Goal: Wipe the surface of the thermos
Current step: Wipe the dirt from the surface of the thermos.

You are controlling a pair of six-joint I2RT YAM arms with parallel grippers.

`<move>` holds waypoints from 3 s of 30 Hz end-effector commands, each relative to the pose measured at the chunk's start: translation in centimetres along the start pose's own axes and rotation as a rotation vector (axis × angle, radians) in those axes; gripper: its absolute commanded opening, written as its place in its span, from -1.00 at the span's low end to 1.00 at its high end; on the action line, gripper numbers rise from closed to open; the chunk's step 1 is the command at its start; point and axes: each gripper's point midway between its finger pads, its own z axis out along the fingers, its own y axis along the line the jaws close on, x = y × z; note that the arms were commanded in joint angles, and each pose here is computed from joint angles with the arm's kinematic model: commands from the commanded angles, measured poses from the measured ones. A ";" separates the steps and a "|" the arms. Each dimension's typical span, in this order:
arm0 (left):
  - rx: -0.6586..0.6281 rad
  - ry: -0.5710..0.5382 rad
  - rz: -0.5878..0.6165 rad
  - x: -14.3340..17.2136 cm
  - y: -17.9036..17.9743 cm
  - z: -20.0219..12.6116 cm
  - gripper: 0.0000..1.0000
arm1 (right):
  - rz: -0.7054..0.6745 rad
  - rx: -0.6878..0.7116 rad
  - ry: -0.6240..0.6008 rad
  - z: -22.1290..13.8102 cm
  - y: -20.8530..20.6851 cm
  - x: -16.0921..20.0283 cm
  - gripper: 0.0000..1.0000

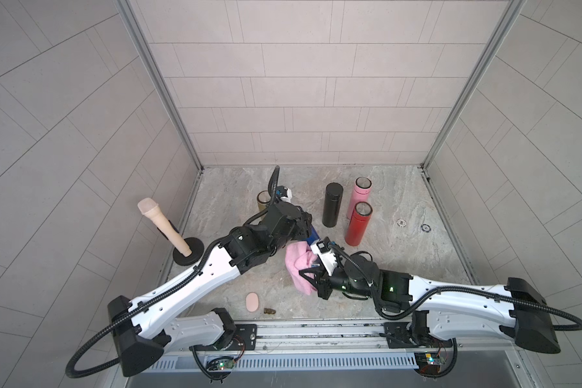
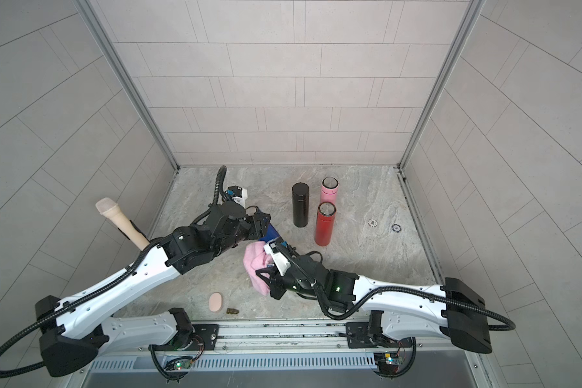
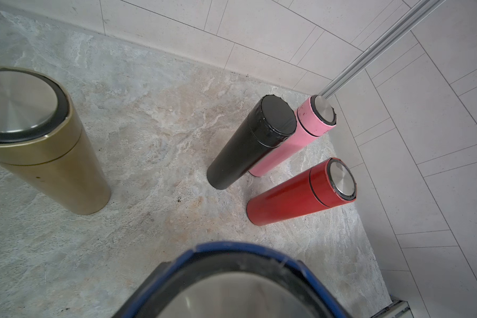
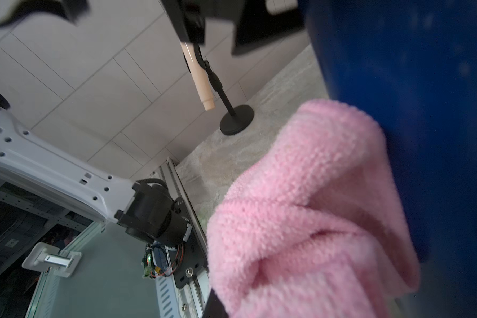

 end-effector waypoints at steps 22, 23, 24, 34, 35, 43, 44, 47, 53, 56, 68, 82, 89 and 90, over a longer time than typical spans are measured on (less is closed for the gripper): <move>0.050 -0.074 0.051 -1.8 -0.7 -1.8 -1.00 | 0.177 0.390 0.067 -3.5 -12.4 6.2 -1.00; 0.050 -0.074 0.094 -1.7 -0.6 -2.0 -1.00 | 0.178 0.402 0.055 -4.2 -12.5 6.0 -1.00; 0.047 -0.074 0.144 -1.5 -0.4 -2.1 -1.00 | 0.182 0.421 0.040 -5.1 -12.6 5.6 -1.00; 0.054 -0.073 0.309 1.9 1.5 0.6 -1.00 | 0.228 0.304 0.009 -6.3 -9.7 3.4 -1.00; 0.091 -0.064 0.319 2.5 1.0 1.0 -1.00 | 0.222 0.302 0.025 -6.0 -9.6 3.6 -1.00; 0.228 -0.034 0.443 5.0 -0.8 2.7 -1.00 | 0.170 0.367 0.032 -8.2 -9.7 1.5 -1.00; 0.219 -0.034 0.448 5.1 -0.7 2.8 -1.00 | 0.185 0.352 0.059 -7.9 -9.3 1.4 -1.00; 0.231 -0.041 0.447 5.2 -0.9 3.0 -1.00 | 0.239 0.288 0.120 -5.9 -8.6 3.0 -1.00; 0.298 -0.034 0.391 6.3 -1.7 4.1 -1.00 | 0.254 0.218 0.170 -1.3 -8.6 7.3 -1.00; 0.307 -0.044 0.344 6.4 -1.8 4.6 -1.00 | 0.261 0.292 0.227 -0.8 -10.4 9.7 -1.00; 0.316 0.032 0.520 8.0 -2.0 3.9 -1.00 | 0.188 0.267 0.014 -3.9 -8.5 2.8 -1.00; 0.390 0.071 0.857 10.9 -2.1 0.5 -1.00 | 0.394 0.106 -0.303 -11.8 -7.4 -6.2 -1.00; 0.417 0.022 0.845 10.4 -2.8 0.6 -1.00 | 0.539 -0.149 -0.235 -9.4 -4.7 -7.8 -1.00; 0.421 0.023 0.845 10.5 -2.9 0.7 -1.00 | 0.552 -0.174 -0.232 -9.1 -4.4 -7.8 -1.00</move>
